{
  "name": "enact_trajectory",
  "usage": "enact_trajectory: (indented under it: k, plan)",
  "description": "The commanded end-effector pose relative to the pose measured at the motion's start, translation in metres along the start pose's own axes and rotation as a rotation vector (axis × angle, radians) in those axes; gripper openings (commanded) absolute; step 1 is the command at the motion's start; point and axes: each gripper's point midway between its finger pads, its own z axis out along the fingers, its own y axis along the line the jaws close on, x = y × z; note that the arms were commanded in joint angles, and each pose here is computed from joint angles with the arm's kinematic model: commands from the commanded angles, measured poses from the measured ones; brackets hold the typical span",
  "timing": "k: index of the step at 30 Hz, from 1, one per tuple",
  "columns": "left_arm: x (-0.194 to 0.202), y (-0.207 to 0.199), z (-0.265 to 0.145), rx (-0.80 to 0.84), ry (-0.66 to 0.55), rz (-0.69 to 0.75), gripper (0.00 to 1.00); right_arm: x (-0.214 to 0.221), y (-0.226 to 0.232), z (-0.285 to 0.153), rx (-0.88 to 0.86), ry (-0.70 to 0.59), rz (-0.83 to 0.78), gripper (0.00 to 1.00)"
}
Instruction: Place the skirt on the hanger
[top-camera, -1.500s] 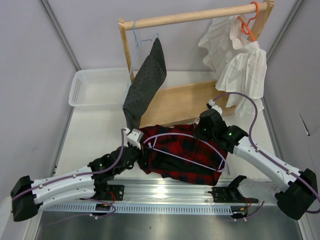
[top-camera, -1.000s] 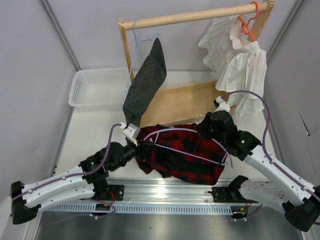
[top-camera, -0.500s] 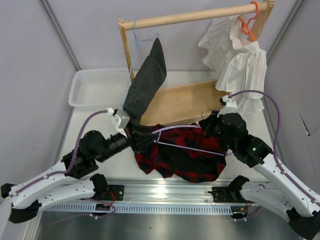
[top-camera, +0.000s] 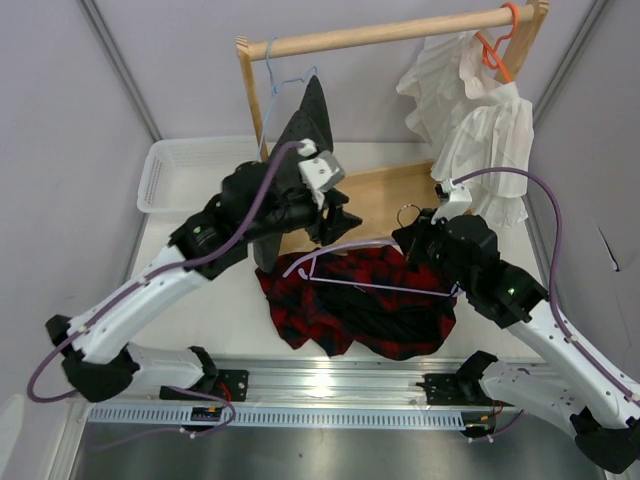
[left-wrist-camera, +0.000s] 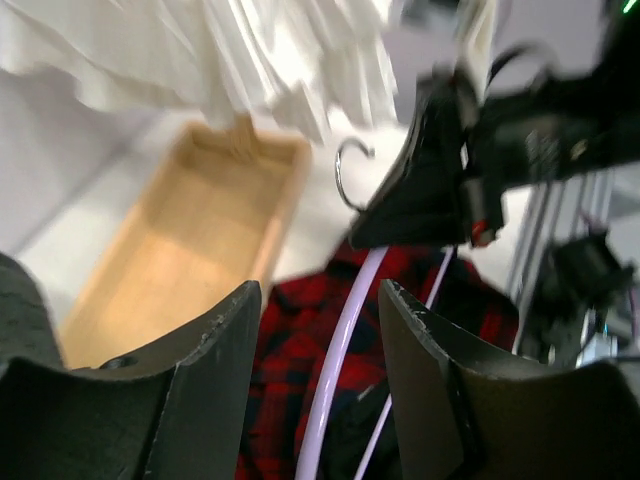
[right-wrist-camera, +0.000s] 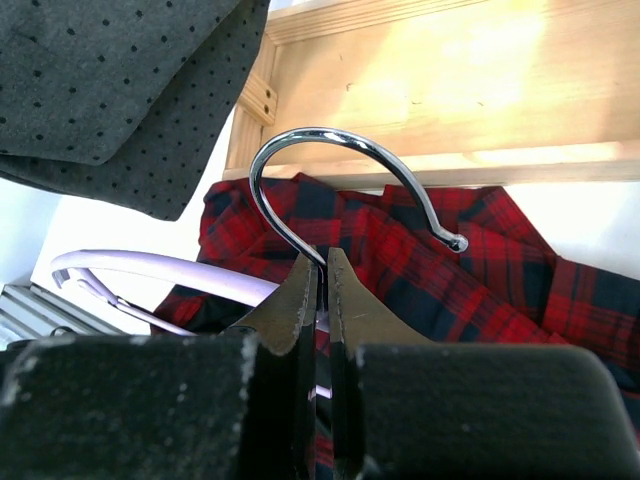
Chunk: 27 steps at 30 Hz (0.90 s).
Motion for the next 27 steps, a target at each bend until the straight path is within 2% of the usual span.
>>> enact_trajectory:
  k: [1,5,10,16,21,27]
  plan:
    - [0.022,-0.026,0.011,0.245,0.119,0.038,0.57,-0.043,0.026,-0.011,-0.088,-0.122,0.026,0.00]
    - [0.043,-0.033,0.033,0.347,0.206,0.038,0.57,-0.044,0.028,-0.014,-0.098,-0.124,0.028,0.00]
    - [0.052,-0.049,0.042,0.481,0.227,0.004,0.57,-0.046,0.031,-0.015,-0.104,-0.119,0.028,0.00]
    - [0.077,-0.049,0.054,0.506,0.292,-0.028,0.55,-0.048,0.033,-0.015,-0.114,-0.124,0.028,0.00]
    - [0.084,-0.053,0.057,0.528,0.297,-0.055,0.55,-0.050,0.034,-0.015,-0.113,-0.126,0.025,0.00]
    - [0.100,-0.036,0.066,0.433,0.339,-0.030,0.55,-0.053,0.035,-0.016,-0.113,-0.128,0.020,0.00]
